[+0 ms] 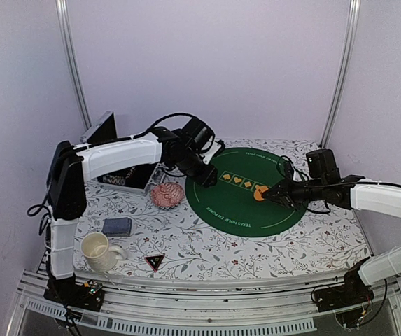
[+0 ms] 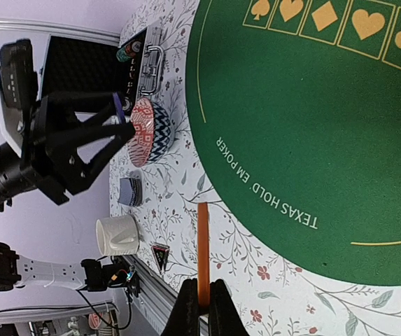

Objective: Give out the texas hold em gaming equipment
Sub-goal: Place the small blind button on the poker table mat, then pass from the right arm to the left

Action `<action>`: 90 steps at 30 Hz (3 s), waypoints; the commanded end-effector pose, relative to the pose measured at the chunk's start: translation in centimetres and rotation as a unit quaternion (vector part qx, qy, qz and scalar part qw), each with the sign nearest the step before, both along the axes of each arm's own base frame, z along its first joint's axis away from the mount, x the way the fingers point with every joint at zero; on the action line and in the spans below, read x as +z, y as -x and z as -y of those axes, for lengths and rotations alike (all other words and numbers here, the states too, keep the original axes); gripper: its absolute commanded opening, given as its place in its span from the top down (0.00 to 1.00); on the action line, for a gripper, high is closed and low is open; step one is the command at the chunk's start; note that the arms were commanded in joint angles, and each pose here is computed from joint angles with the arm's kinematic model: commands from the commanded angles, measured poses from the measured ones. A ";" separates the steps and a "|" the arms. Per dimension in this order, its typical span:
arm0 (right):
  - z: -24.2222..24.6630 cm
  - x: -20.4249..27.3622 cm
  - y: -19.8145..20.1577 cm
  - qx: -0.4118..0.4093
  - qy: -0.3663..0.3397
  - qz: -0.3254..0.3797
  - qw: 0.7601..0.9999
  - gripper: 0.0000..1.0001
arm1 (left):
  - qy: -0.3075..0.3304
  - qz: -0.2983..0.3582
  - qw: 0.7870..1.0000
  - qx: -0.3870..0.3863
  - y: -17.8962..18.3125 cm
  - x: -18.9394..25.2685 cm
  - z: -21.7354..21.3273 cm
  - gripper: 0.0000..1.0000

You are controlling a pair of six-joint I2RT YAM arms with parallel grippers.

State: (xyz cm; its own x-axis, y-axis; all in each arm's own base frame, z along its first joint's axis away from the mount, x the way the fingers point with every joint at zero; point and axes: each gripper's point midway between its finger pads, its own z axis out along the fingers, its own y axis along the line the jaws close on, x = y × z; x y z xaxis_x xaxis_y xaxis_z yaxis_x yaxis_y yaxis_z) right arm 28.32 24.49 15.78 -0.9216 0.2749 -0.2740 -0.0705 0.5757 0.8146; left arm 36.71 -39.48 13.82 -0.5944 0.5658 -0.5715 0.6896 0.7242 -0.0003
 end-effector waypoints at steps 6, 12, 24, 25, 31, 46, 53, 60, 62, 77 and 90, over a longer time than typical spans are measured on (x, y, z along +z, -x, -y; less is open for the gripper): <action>1.8 0.7 -1.4 -0.001 0.023 0.010 1.000 0.98 | -0.026 0.032 0.999 0.029 -9.8 -2.8 0.7 0.58; 2.2 0.6 -1.9 -0.004 0.030 0.007 1.000 0.98 | -0.043 0.004 0.998 0.041 -11.1 -7.2 -0.2 0.60; 2.2 0.5 -2.1 -0.004 0.035 0.005 0.999 0.98 | -0.053 -0.058 0.997 -0.006 -6.6 -9.8 -0.2 0.62; 2.3 0.5 -2.1 -0.005 0.036 0.006 0.999 0.98 | -0.049 -0.049 0.997 -0.024 -5.8 -8.9 0.6 0.62; 2.6 0.4 -2.3 -0.007 0.038 0.008 0.999 0.98 | -0.071 -0.075 0.991 -0.082 0.0 -10.6 1.0 0.62; 3.1 0.7 -2.6 -0.011 0.040 0.012 0.999 0.98 | -0.075 -0.087 0.985 -0.127 3.7 -11.2 3.2 0.63; 3.2 0.6 -2.4 -0.012 0.043 0.011 0.999 0.98 | -0.058 -0.089 0.985 -0.135 4.0 -10.5 4.0 0.35; 3.3 0.9 -2.6 -0.013 0.041 0.013 0.999 0.98 | -0.046 -0.072 0.987 -0.138 3.2 -9.6 4.7 0.39; 3.3 1.0 -2.5 -0.014 0.042 0.015 0.999 0.98 | -0.038 -0.074 0.987 -0.140 3.5 -9.0 4.9 0.39; 1.6 3.0 -2.2 0.031 0.069 0.061 0.995 0.98 | 0.169 -0.053 0.968 -0.175 3.5 3.0 5.1 0.39; -8.1 11.4 4.9 0.269 0.062 0.317 0.907 0.98 | 0.402 -0.050 0.828 -0.387 13.2 15.2 2.4 0.44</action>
State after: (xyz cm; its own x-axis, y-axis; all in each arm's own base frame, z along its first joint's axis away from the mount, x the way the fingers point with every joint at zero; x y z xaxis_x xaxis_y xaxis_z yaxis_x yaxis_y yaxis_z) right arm 24.58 31.23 26.11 -0.6807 -0.1570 -0.7156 -0.6874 0.4746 0.5497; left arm 26.08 -41.74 29.14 -0.3147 0.2584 -0.9133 0.9399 -0.0496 -0.3379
